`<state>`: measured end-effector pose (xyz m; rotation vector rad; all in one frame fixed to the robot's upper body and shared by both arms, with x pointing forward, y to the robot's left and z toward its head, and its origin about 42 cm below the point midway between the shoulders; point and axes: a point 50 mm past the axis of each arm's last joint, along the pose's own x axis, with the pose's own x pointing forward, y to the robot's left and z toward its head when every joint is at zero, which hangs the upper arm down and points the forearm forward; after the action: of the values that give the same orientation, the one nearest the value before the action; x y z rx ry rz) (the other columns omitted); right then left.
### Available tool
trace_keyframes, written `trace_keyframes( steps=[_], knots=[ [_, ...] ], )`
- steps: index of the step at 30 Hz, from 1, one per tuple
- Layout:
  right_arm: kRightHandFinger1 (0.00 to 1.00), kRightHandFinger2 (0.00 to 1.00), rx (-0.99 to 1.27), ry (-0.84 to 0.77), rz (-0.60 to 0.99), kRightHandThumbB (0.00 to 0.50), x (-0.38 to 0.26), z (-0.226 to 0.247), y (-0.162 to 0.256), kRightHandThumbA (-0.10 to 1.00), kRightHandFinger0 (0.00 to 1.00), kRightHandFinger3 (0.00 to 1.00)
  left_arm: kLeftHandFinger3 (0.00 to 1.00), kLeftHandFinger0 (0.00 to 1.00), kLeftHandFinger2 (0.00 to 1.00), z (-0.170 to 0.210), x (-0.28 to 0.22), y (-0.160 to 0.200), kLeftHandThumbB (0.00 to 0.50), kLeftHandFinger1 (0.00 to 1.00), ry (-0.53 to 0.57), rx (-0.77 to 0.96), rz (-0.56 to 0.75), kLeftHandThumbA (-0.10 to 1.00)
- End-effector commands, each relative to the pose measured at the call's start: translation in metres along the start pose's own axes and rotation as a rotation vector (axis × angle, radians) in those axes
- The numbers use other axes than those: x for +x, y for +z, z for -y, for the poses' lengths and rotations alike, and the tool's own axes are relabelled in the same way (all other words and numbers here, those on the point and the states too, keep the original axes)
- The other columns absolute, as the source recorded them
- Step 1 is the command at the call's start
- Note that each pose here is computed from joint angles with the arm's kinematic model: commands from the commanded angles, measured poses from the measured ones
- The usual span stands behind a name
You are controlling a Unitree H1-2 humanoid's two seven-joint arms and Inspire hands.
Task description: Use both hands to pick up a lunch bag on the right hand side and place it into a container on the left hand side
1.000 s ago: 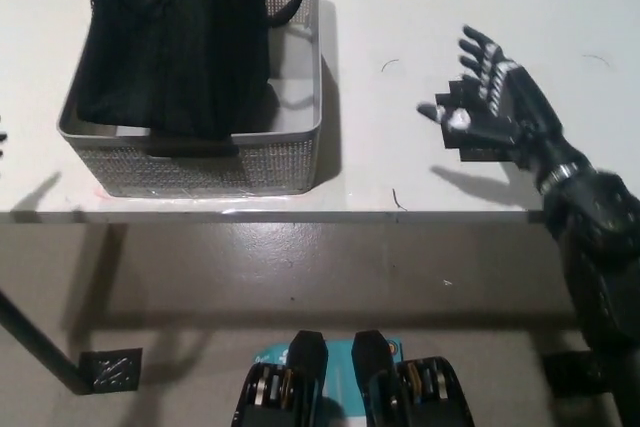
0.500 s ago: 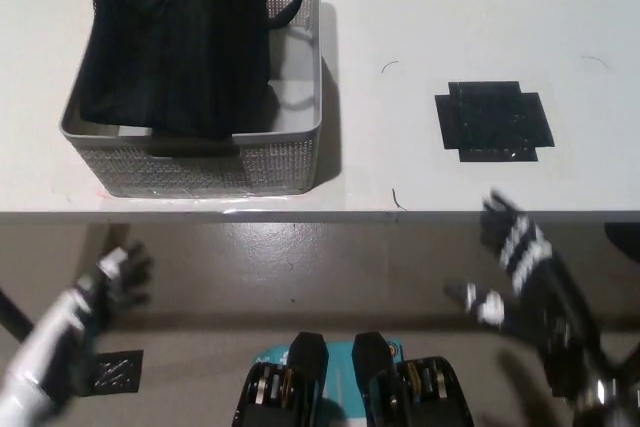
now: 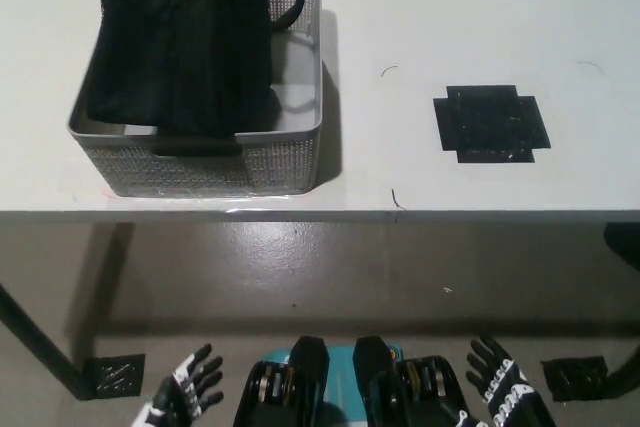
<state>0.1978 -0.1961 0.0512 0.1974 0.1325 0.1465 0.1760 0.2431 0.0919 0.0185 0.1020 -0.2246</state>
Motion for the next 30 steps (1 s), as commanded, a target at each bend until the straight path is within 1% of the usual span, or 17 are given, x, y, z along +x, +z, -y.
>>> trace_keyframes(
  steps=[1,7,11,12,16,17,22,24,25,30],
  knots=[
    [1.0,1.0,0.012,0.011,0.236,0.232,0.003,-0.006,0.003,1.0,1.0,1.0,1.0,1.0,1.0,0.011,-0.015,-0.022,0.112,1.0,0.07,0.073,0.148,1.0],
    [1.0,1.0,0.034,-0.009,0.226,0.229,0.008,-0.002,0.001,1.0,1.0,1.0,1.0,1.0,1.0,0.006,-0.013,-0.034,0.121,1.0,0.085,0.081,0.121,1.0],
    [1.0,1.0,0.043,-0.03,0.217,0.243,0.002,-0.001,-0.003,1.0,1.0,1.0,1.0,1.0,1.0,0.003,-0.012,-0.035,0.123,1.0,0.082,0.076,0.121,1.0],
    [1.0,1.0,0.038,-0.03,0.211,0.246,-0.002,0.0,-0.006,1.0,1.0,1.0,1.0,1.0,1.0,0.002,-0.012,-0.035,0.131,1.0,0.083,0.072,0.124,1.0],
    [1.0,1.0,0.032,-0.025,0.204,0.227,-0.005,0.001,-0.008,1.0,1.0,1.0,1.0,1.0,1.0,-0.001,-0.011,-0.034,0.136,1.0,0.093,0.071,0.13,1.0],
    [1.0,1.0,0.031,-0.023,0.204,0.224,-0.006,0.002,-0.008,1.0,1.0,1.0,1.0,1.0,1.0,-0.001,-0.012,-0.034,0.129,1.0,0.094,0.068,0.131,1.0],
    [1.0,1.0,0.038,-0.028,0.198,0.244,-0.004,0.002,-0.01,1.0,1.0,1.0,1.0,1.0,1.0,-0.003,-0.014,-0.038,0.128,1.0,0.099,0.069,0.129,1.0],
    [1.0,1.0,0.031,-0.028,0.2,0.224,-0.003,0.002,-0.012,1.0,1.0,1.0,1.0,1.0,1.0,-0.004,-0.015,-0.04,0.133,1.0,0.103,0.07,0.125,1.0],
    [1.0,1.0,0.023,-0.026,0.201,0.222,-0.004,0.001,-0.012,1.0,1.0,1.0,1.0,1.0,1.0,-0.004,-0.016,-0.041,0.139,1.0,0.106,0.066,0.122,1.0],
    [1.0,1.0,0.02,-0.032,0.188,0.224,-0.006,0.002,-0.014,1.0,1.0,1.0,1.0,1.0,1.0,-0.005,-0.019,-0.045,0.128,1.0,0.114,0.062,0.113,1.0]
  ],
)
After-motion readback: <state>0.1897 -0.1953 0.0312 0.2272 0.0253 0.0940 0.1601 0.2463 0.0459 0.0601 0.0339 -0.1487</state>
